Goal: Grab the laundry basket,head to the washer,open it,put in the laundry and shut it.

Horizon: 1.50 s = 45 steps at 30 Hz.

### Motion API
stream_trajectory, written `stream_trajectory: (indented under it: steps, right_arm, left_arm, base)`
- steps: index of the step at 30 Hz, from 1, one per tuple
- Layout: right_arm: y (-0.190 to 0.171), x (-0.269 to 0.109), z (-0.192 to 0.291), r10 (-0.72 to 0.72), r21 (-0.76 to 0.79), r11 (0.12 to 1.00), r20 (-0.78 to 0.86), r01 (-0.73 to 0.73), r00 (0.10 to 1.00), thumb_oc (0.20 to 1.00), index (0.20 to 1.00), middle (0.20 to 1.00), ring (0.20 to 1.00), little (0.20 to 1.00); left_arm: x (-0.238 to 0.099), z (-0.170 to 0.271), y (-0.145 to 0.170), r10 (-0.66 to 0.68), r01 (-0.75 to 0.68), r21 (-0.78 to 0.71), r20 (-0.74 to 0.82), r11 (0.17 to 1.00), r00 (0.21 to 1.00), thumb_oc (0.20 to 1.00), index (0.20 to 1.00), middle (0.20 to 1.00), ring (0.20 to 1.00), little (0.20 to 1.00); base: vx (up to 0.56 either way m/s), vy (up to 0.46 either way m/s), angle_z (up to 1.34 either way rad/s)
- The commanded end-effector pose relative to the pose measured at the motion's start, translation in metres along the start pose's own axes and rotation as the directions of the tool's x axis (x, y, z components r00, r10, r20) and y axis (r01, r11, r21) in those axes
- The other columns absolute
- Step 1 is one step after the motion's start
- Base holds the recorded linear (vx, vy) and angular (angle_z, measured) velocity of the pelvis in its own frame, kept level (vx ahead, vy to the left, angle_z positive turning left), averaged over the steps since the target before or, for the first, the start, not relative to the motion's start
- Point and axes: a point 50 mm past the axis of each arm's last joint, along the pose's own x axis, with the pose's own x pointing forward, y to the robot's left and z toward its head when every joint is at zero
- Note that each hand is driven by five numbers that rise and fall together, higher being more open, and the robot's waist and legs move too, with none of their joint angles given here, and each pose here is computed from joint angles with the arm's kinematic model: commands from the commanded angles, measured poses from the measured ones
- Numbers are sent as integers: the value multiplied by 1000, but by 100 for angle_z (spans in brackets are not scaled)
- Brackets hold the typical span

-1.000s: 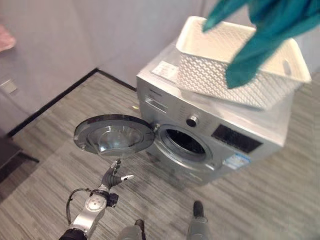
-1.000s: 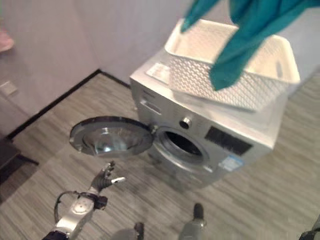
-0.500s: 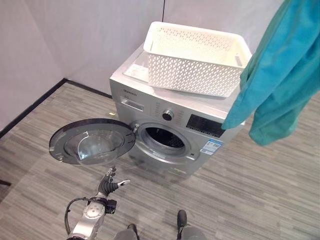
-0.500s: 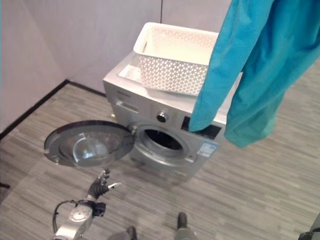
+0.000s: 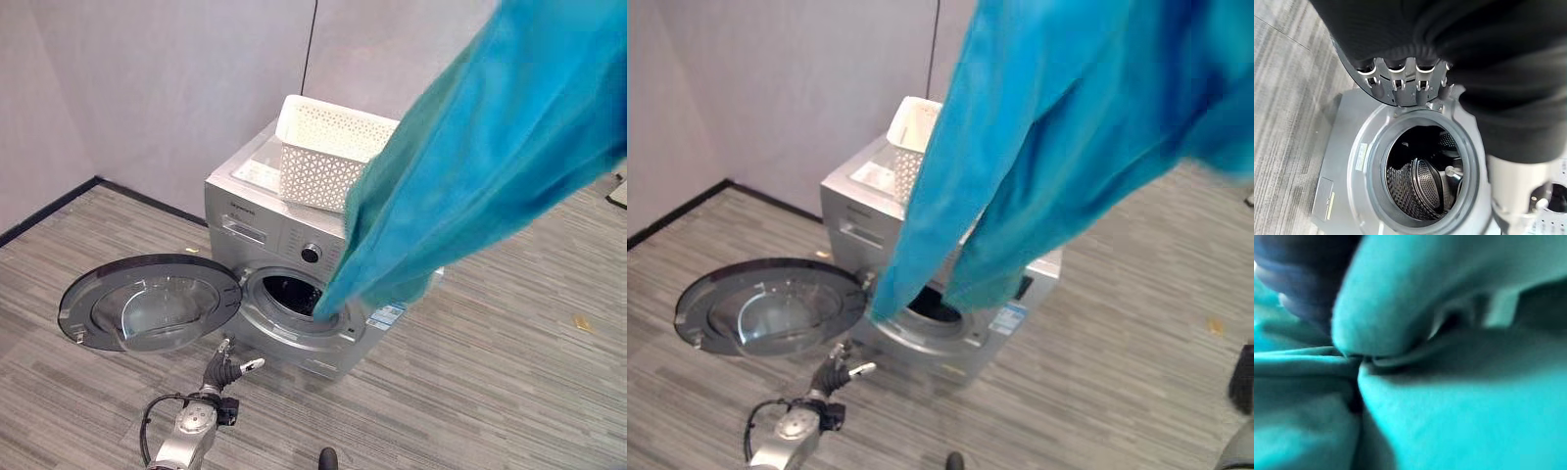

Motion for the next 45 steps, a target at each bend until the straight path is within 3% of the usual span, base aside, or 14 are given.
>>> stream_trajectory:
  steps: [1, 4, 11, 15, 20, 31, 37, 45]
  right_arm:
    - [-1, 13, 2, 67, 2, 998, 34, -67, 997, 200, 200, 200, 200, 200]
    - [-1, -30, 0, 177, 32, 984, -70, -176, 982, 200, 200, 200, 200, 200]
    - [6, -70, 9, 348, 188, 929, -152, -318, 925, 200, 200, 200, 200, 200]
    - [29, -109, 6, 483, 464, 825, -283, -323, 829, 200, 200, 200, 200, 200]
    - [46, -141, 14, 628, 624, 702, -317, -342, 711, 200, 200, 200, 200, 200]
    - [60, -171, 26, 740, 743, 580, -310, -334, 596, 200, 200, 200, 200, 200]
    - [67, -175, 32, 754, 780, 542, -286, -314, 591, 200, 200, 200, 200, 200]
    - [77, -172, 37, 746, 845, 484, -262, -228, 613, 200, 200, 200, 200, 200]
  left_arm:
    - [5, 38, -11, -31, 27, 26, 178, 999, 984, 1000, 1000, 1000, 1000, 1000]
    - [3, 61, -7, -22, 13, 35, 284, 999, 958, 1000, 1000, 1000, 1000, 1000]
    - [-1, 107, -2, -74, 34, 95, 462, 995, 884, 1000, 1000, 1000, 1000, 1000]
    - [-5, 127, 0, -102, 71, 80, 519, 994, 849, 1000, 1000, 1000, 1000, 1000]
    - [-13, 131, 0, -175, 134, 115, 524, 984, 834, 1000, 1000, 1000, 1000, 1000]
    - [-20, 114, -39, -350, 348, 92, 462, 933, 815, 1000, 1000, 1000, 1000, 1000]
    - [-21, 97, -57, -407, 400, 106, 405, 910, 819, 1000, 1000, 1000, 1000, 1000]
    - [-9, 117, -93, -459, 429, 173, 441, 887, 771, 1000, 1000, 1000, 1000, 1000]
  base:
    - [-25, 37, -6]
    - [-22, 40, -2]
    - [-11, 25, -1]
    - [-4, 17, -10]
    - [-22, 0, -10]
    - [-29, -21, 2]
    - [0, 0, 0]
    - [-4, -7, -4]
